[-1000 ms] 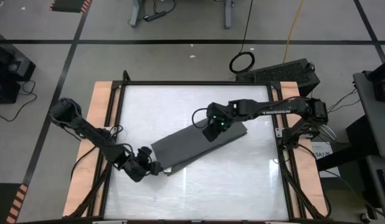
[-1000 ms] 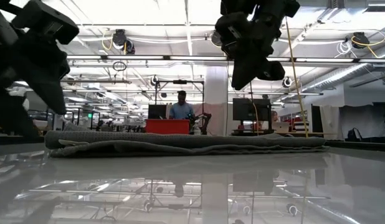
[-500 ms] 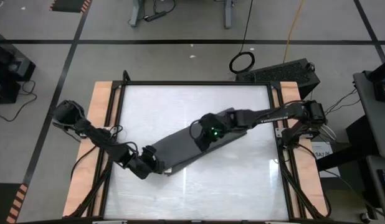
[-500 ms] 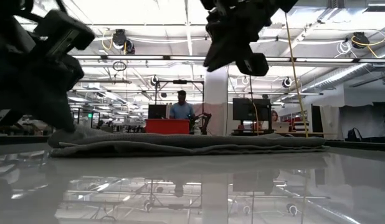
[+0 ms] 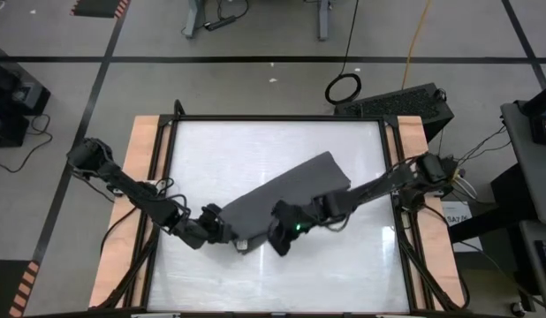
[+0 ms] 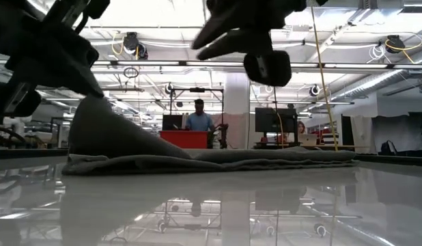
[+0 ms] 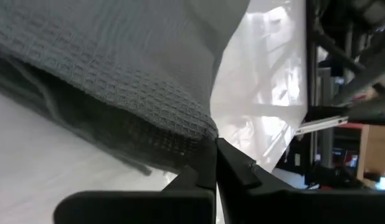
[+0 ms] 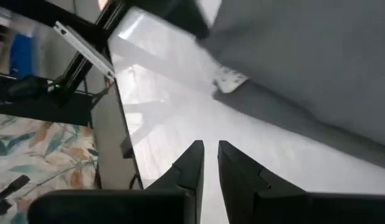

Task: Roll towel into tight, uniform cylinder
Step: Roll the gray towel

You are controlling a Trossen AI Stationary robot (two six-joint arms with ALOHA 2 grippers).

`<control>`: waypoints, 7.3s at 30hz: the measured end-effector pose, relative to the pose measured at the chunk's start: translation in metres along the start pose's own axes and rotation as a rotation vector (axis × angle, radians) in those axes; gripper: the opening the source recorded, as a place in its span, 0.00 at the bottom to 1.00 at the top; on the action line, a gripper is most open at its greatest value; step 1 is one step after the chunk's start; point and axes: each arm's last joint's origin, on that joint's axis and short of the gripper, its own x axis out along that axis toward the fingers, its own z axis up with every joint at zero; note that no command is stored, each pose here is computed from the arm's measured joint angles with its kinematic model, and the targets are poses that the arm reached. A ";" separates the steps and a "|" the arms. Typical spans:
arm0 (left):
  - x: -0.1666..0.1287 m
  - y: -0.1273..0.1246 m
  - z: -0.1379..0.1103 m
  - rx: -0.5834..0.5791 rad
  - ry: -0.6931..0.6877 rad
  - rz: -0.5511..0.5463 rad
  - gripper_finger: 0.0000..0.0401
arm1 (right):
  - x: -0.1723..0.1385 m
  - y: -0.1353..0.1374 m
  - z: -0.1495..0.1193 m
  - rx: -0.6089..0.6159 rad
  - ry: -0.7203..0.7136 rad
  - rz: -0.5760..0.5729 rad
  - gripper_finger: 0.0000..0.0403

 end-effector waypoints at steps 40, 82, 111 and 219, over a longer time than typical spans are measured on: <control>-0.001 -0.012 -0.001 0.018 -0.029 -0.120 0.00 | 0.090 -0.053 -0.023 0.244 -0.039 -0.124 0.00; 0.018 0.005 -0.023 -0.157 0.059 -0.055 0.20 | 0.084 -0.058 -0.016 0.314 -0.011 -0.147 0.00; 0.010 0.010 -0.006 0.287 0.175 0.078 0.37 | 0.043 -0.029 -0.010 0.215 0.139 -0.045 0.00; 0.060 -0.077 0.094 0.152 0.124 0.235 0.37 | -0.089 -0.227 0.029 -0.068 -0.034 -0.363 0.00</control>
